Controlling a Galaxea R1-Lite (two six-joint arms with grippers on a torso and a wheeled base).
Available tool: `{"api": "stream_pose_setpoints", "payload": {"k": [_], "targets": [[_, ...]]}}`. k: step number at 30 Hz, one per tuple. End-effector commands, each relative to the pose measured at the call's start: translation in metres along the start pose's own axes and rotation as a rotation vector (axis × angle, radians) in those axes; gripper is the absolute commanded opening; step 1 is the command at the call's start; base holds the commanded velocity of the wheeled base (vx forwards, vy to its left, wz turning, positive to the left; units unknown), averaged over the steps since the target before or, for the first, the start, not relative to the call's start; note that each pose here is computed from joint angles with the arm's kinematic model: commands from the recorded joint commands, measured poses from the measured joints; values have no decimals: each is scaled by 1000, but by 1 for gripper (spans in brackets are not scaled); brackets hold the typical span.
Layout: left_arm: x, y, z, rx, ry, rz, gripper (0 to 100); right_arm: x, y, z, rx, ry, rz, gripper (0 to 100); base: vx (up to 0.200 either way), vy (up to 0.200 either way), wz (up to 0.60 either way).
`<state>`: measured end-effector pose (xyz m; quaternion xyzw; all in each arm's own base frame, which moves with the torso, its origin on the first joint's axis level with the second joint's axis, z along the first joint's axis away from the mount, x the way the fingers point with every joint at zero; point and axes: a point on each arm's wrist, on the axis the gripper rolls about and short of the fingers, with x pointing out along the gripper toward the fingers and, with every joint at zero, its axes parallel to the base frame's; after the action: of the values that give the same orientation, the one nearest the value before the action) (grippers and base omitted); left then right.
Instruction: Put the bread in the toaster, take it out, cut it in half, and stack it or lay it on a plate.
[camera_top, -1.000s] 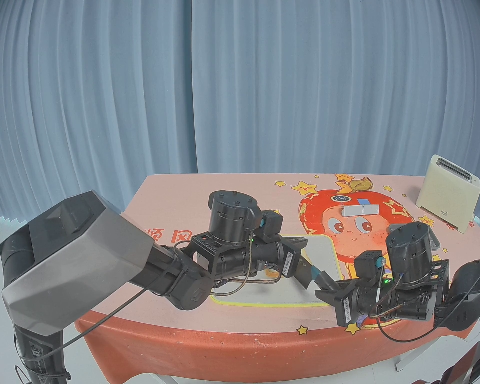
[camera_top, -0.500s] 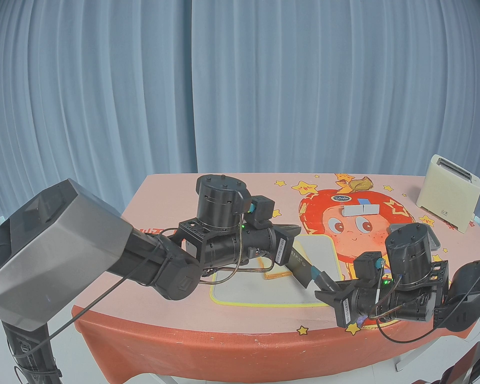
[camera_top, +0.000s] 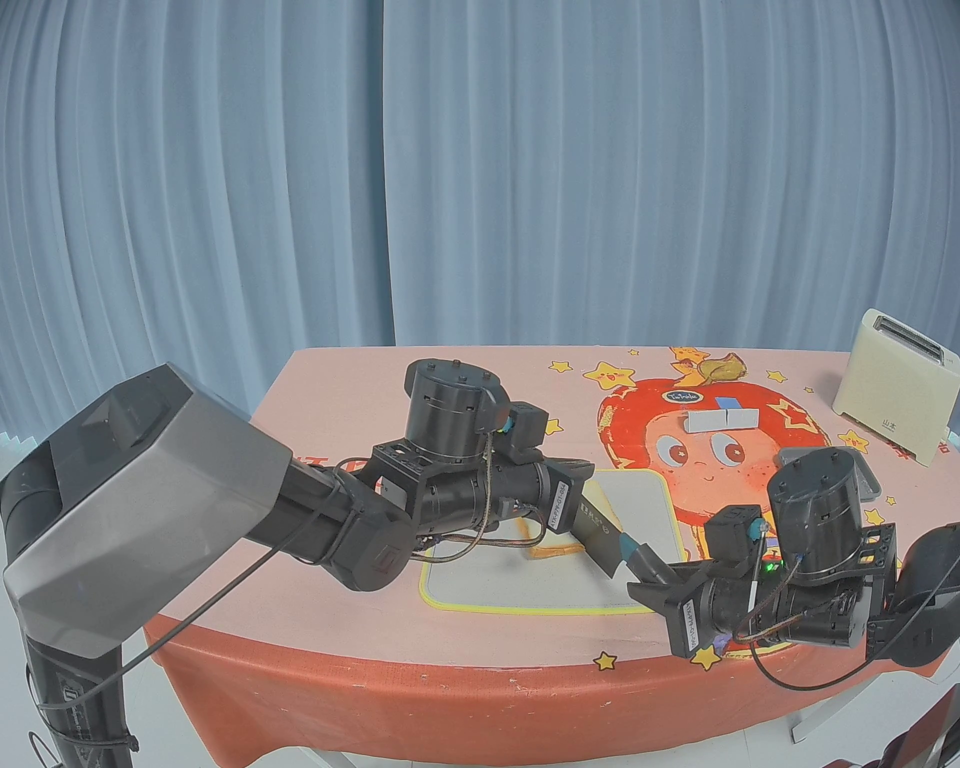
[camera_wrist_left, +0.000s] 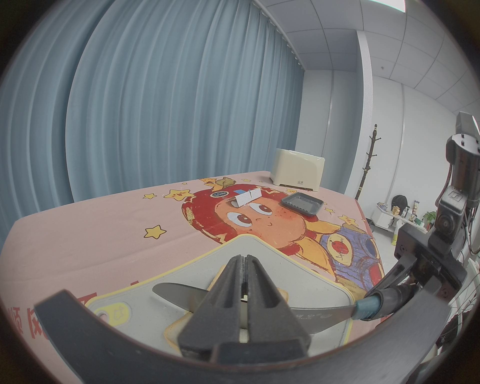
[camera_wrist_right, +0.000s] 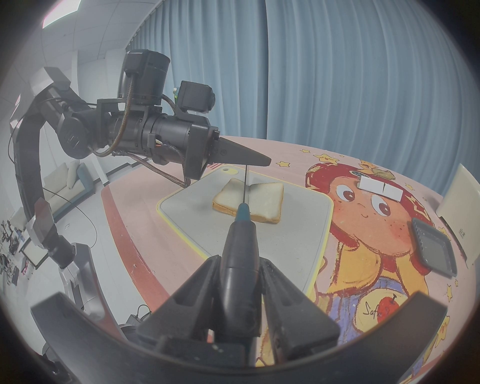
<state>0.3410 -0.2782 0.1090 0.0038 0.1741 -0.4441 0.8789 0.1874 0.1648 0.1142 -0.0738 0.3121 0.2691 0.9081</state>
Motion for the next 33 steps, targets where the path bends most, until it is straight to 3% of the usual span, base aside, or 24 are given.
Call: {"api": "stream_pose_setpoints", "payload": {"k": [1, 2, 9, 24, 33], "targets": [[1, 1, -4, -4, 12, 3, 0, 0, 1, 1, 0, -5, 2, 0, 0, 0, 0], [0, 9, -4, -9, 13, 22, 0, -2, 1, 3, 1, -15, 3, 0, 0, 0, 0], [4, 13, -15, -21, 41, 28, 0, -4, 0, 5, 3, -27, 4, 0, 0, 0, 0], [4, 9, -7, -11, 14, 21, 0, -1, -3, -3, 5, 16, -9, 0, 0, 0, 0], [3, 14, -7, -16, 20, 31, 0, -4, -1, 7, 10, -35, 0, 0, 0, 0, 0]]}}
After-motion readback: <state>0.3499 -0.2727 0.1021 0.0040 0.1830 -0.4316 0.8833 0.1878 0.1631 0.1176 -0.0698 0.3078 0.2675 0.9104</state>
